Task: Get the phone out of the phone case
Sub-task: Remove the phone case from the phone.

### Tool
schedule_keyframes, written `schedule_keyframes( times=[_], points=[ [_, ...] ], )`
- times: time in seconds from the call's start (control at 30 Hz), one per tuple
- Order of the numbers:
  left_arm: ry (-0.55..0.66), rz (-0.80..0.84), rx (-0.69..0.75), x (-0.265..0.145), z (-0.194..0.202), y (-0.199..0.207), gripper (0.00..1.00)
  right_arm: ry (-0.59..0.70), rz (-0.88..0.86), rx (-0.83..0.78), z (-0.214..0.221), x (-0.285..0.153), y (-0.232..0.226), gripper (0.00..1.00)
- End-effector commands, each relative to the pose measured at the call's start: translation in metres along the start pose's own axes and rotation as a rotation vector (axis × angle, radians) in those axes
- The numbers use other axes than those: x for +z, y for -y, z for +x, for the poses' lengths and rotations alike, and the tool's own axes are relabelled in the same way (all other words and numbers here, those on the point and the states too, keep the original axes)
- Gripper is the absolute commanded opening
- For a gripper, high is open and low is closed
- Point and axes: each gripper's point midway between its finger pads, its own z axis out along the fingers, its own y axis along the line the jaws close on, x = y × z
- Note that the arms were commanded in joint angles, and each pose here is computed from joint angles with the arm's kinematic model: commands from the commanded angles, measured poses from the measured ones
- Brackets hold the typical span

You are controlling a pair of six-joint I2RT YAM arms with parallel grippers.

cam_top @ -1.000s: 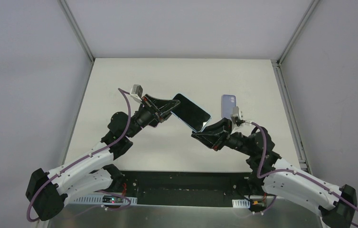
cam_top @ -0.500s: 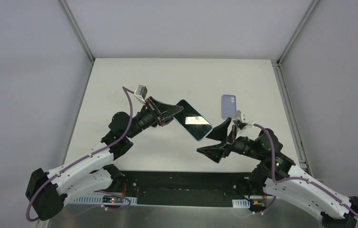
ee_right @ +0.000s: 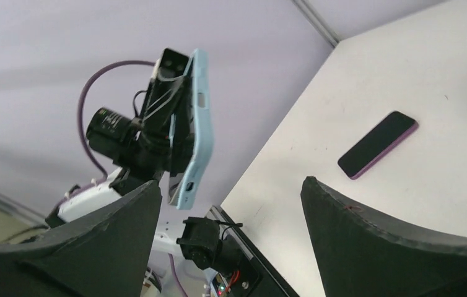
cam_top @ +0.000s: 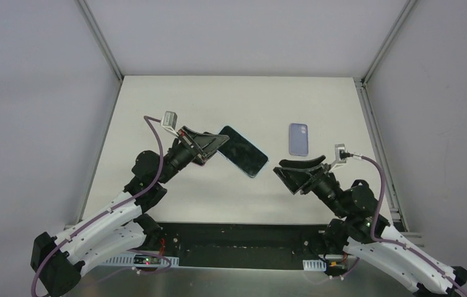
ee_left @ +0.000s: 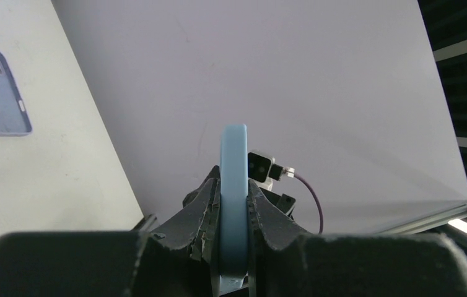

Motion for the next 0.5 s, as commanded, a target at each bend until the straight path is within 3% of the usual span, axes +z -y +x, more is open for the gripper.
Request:
schedule_keyframes(
  times=[0.0,0.47],
  points=[
    [0.073,0.122,0.076,-0.007,-0.015,0.032,0.0,0.207,0.024,0.224,-0.033,0.006,0.003,0.87],
    [0.051,0.103,0.122,-0.012,-0.008,0.017,0.0,0.115,-0.001,0.4,-0.019,0.037,-0.011,0.85]
  ],
)
